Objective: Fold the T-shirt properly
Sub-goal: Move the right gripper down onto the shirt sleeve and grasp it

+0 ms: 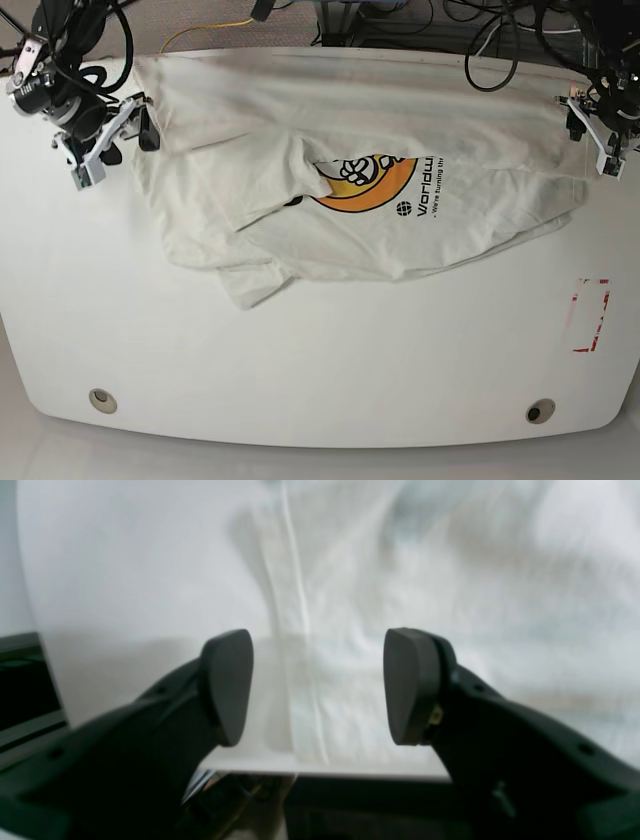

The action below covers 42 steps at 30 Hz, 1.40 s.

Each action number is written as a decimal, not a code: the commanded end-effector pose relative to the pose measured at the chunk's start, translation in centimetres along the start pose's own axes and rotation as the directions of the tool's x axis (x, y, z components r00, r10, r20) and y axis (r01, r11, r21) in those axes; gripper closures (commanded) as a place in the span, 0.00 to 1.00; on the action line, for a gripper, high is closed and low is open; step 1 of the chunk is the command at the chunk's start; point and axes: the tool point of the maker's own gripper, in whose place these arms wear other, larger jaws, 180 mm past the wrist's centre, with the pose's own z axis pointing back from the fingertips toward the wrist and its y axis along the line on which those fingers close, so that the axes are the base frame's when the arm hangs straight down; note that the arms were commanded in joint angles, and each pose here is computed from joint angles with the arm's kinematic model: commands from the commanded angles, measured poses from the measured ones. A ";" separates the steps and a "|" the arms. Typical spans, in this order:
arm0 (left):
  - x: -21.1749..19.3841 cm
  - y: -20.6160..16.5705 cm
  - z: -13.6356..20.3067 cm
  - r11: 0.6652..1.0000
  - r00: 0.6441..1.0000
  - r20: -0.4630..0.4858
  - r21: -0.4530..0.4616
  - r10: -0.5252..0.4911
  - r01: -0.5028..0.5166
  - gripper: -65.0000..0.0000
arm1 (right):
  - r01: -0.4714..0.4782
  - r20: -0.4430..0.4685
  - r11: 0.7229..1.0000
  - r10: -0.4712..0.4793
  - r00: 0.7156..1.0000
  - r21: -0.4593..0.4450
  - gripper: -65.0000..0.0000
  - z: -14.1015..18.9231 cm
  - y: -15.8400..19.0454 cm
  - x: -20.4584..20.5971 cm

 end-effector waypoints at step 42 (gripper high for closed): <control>6.1 4.3 0.4 0.988 0.999 0.050 0.153 -0.007 0.000 0.40 | 0.035 0.070 0.968 -0.054 0.996 0.249 0.36 -21.1 2.9 16.4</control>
